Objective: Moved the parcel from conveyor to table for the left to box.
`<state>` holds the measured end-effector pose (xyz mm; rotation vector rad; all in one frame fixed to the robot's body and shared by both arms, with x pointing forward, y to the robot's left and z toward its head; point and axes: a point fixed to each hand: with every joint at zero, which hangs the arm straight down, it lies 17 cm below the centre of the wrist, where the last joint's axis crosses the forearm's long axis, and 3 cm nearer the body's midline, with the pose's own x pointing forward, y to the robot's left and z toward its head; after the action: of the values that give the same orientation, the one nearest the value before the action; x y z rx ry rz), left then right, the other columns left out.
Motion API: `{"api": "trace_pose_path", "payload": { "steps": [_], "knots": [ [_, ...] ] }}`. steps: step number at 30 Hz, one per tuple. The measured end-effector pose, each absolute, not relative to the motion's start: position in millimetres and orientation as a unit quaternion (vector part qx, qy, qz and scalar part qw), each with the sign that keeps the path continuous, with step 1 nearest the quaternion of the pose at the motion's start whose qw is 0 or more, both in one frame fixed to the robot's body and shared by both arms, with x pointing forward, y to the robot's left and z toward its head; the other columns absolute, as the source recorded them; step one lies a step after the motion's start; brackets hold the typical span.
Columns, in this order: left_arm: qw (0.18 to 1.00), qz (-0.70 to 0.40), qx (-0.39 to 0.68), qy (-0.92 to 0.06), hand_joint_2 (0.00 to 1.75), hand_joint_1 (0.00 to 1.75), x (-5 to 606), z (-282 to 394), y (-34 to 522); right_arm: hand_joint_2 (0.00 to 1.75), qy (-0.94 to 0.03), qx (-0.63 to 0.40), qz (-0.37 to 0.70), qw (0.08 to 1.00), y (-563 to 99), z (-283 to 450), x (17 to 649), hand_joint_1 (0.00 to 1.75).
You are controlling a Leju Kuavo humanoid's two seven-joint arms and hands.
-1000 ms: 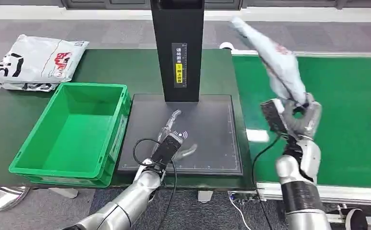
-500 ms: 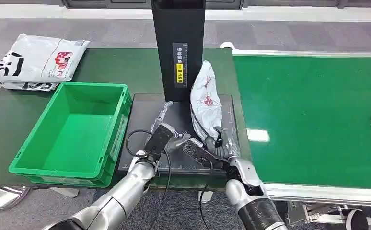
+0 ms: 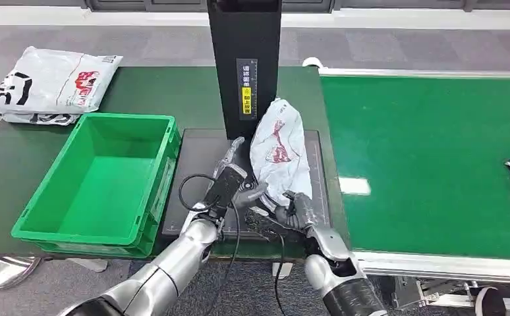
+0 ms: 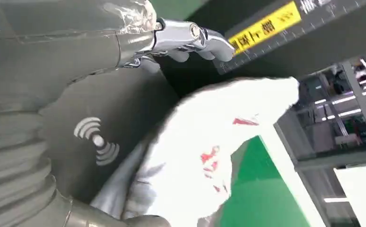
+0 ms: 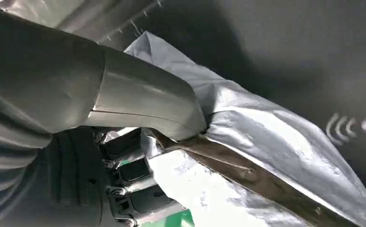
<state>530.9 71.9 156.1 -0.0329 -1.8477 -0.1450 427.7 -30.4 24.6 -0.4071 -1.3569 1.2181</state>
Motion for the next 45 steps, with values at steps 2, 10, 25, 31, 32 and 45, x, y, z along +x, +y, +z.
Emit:
{"api": "trace_pose_path", "payload": {
  "steps": [2,10,25,31,32,45],
  "knots": [
    [0.600,-0.063,-0.020,-0.797,1.75,0.00,531,159,65,1.75,-0.583,-0.172,0.527,0.595,-30,24,425,0.00],
    [0.585,-0.034,-0.021,-0.810,1.75,0.00,533,173,65,1.75,-0.657,-0.184,0.470,0.560,-30,79,429,0.00],
    [0.546,0.023,0.025,-0.837,1.75,0.00,533,212,75,1.75,-0.872,-0.081,0.018,0.482,-157,232,432,0.00],
    [0.541,-0.069,0.031,-0.838,1.75,0.00,527,201,48,1.75,-0.870,-0.067,-0.032,0.487,-176,214,430,0.00],
    [0.542,-0.104,0.037,-0.833,1.75,0.00,525,192,41,1.75,-0.869,-0.065,-0.032,0.489,-176,210,430,0.00],
    [0.580,-0.375,0.073,-0.720,1.75,0.00,494,79,6,1.75,-0.862,-0.034,-0.009,0.505,-161,196,446,0.00]
  ]
}}
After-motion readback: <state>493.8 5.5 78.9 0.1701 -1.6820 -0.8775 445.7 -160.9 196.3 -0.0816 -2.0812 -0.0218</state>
